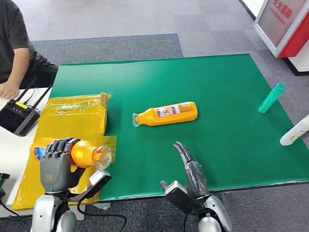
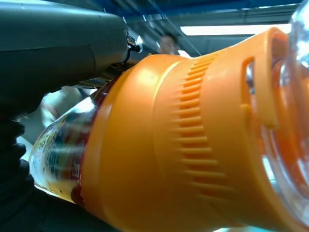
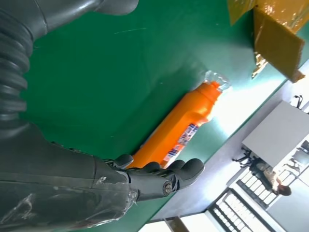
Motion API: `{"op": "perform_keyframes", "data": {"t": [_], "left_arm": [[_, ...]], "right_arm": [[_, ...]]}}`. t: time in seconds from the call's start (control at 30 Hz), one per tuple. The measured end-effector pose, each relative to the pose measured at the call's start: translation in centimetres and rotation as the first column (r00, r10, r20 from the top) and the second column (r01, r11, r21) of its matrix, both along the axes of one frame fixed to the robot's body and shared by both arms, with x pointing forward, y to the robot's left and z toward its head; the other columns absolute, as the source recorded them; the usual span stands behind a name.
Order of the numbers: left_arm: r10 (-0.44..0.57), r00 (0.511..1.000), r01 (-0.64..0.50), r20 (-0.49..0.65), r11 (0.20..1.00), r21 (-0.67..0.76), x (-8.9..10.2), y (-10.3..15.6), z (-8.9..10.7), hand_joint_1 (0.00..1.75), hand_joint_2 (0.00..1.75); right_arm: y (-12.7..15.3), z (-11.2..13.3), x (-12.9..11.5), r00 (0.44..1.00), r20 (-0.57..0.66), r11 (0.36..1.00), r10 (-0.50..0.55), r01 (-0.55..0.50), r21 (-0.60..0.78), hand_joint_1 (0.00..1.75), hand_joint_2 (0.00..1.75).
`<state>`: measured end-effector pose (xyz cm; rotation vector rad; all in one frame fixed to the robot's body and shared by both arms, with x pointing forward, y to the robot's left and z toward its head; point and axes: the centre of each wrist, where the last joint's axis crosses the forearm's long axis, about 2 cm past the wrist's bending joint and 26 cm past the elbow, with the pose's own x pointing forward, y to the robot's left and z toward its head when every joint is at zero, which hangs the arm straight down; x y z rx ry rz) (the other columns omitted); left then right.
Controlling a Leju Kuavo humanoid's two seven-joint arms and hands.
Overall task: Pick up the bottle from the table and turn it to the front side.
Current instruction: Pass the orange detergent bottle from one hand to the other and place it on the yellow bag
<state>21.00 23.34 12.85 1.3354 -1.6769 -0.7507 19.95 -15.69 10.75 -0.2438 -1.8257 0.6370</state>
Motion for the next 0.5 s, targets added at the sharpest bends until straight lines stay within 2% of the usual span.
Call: {"op": "perform_keyframes", "data": {"t": [0.1, 0.23, 0.3, 0.5], "left_arm": [[0.148, 0.987, -0.145, -0.063, 0.989, 0.04, -0.1, 2.0, -0.3, 1.75, 1.75], [0.349, 0.921, -0.332, -0.173, 0.936, 0.119, 0.0, 5.5, -0.9, 1.75, 1.75], [0.365, 0.911, -0.332, -0.194, 0.925, 0.185, 0.1, 6.5, -1.2, 1.75, 1.75], [0.32, 0.923, -0.249, -0.211, 0.919, 0.305, 0.1, 7.9, -2.1, 1.75, 1.75]], "right_arm": [[-0.7, -0.3, 0.1, 1.0, -0.005, 1.0, -0.021, 0.021, 0.01, 0.0, 1.75], [-1.3, -0.7, 0.1, 0.999, -0.018, 0.999, -0.036, 0.037, 0.029, 0.0, 1.75], [-1.5, -1.0, 0.1, 0.999, -0.027, 0.998, -0.041, 0.042, 0.036, 0.0, 1.75], [-1.7, -1.5, 0.1, 0.997, -0.049, 0.997, -0.053, 0.055, 0.045, 0.0, 1.75]]}}
